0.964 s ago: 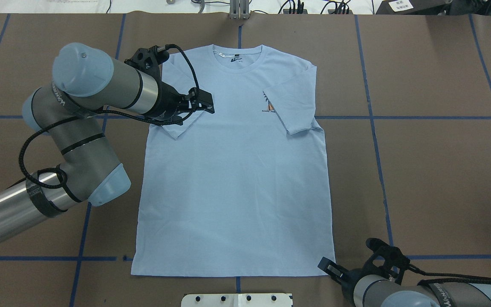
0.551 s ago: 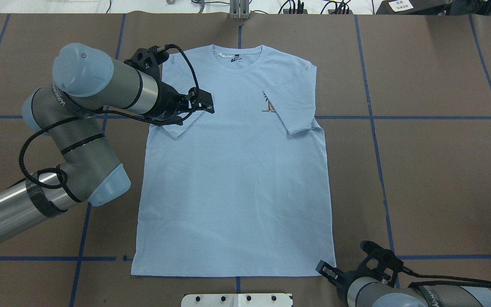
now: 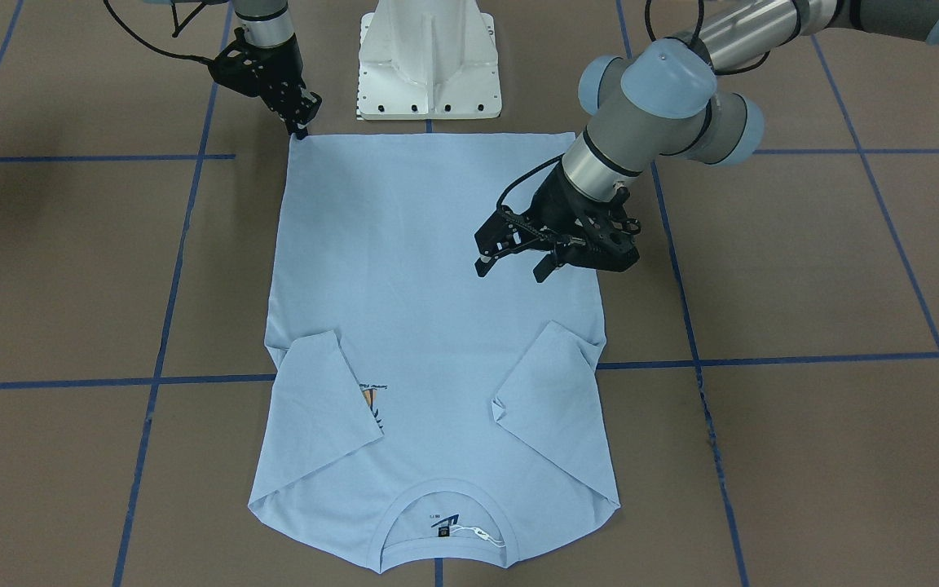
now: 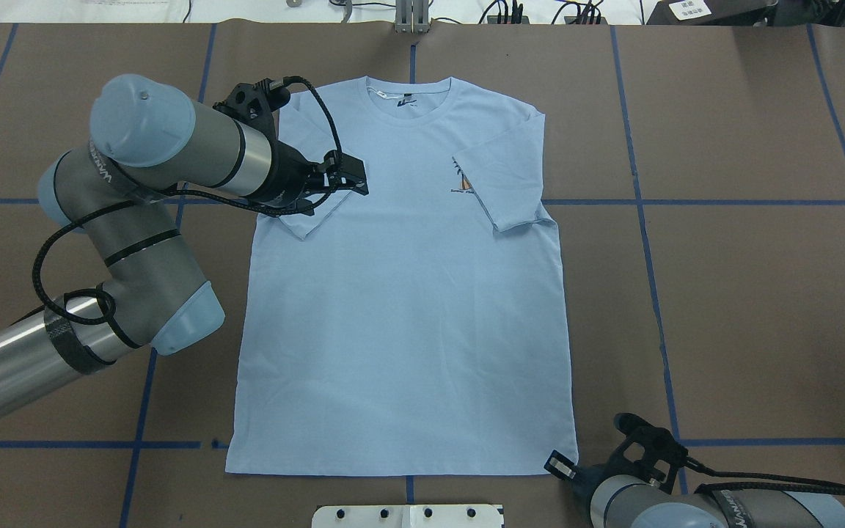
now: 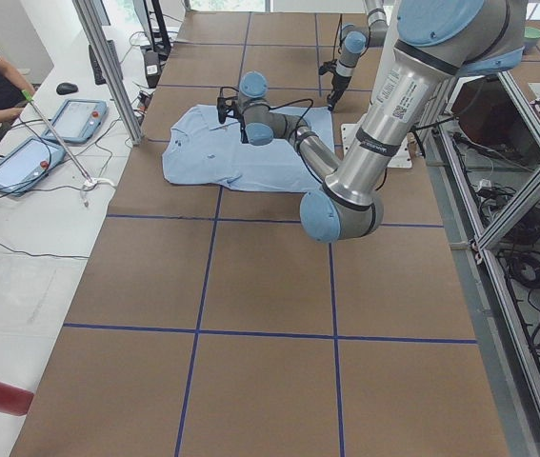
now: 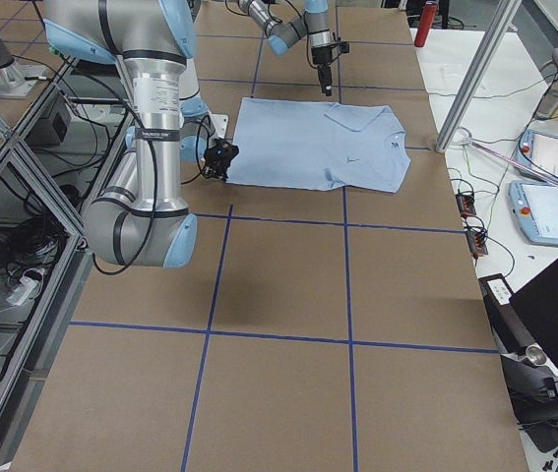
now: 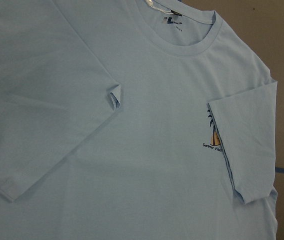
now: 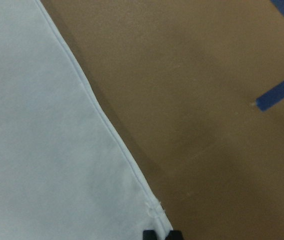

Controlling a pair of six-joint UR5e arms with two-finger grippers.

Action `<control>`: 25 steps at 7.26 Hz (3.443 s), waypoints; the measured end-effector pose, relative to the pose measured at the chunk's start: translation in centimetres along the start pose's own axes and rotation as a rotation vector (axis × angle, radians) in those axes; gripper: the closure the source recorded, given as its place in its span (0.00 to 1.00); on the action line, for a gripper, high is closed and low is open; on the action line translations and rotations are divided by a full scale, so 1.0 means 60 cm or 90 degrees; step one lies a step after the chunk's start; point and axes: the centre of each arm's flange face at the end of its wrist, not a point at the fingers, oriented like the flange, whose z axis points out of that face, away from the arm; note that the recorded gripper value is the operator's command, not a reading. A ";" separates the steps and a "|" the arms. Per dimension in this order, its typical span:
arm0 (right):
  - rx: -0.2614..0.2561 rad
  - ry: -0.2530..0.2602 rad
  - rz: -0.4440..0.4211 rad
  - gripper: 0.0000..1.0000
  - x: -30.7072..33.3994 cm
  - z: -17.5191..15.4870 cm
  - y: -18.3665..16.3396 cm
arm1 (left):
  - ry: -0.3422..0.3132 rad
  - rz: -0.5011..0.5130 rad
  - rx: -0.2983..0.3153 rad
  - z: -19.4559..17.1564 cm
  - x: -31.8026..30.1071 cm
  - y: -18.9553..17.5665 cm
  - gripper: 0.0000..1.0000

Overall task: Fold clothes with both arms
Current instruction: 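Move the right gripper to the hem corner while the left gripper releases the sleeve, then grasp both hem corners nearest the robot with both grippers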

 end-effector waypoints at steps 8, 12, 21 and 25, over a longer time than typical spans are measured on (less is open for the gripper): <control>-0.007 -0.029 0.019 1.00 -0.022 -0.044 -0.026 | -0.155 -0.095 -0.016 -0.023 -0.235 0.362 0.07; -0.008 -0.030 0.019 1.00 -0.023 -0.045 -0.025 | -0.205 -0.105 -0.051 -0.003 -0.287 0.472 0.29; -0.009 -0.031 0.020 1.00 -0.023 -0.049 -0.026 | -0.210 -0.131 -0.080 -0.018 -0.267 0.525 1.00; -0.007 -0.031 0.020 1.00 -0.021 -0.049 -0.028 | -0.207 -0.133 -0.080 -0.026 -0.258 0.525 1.00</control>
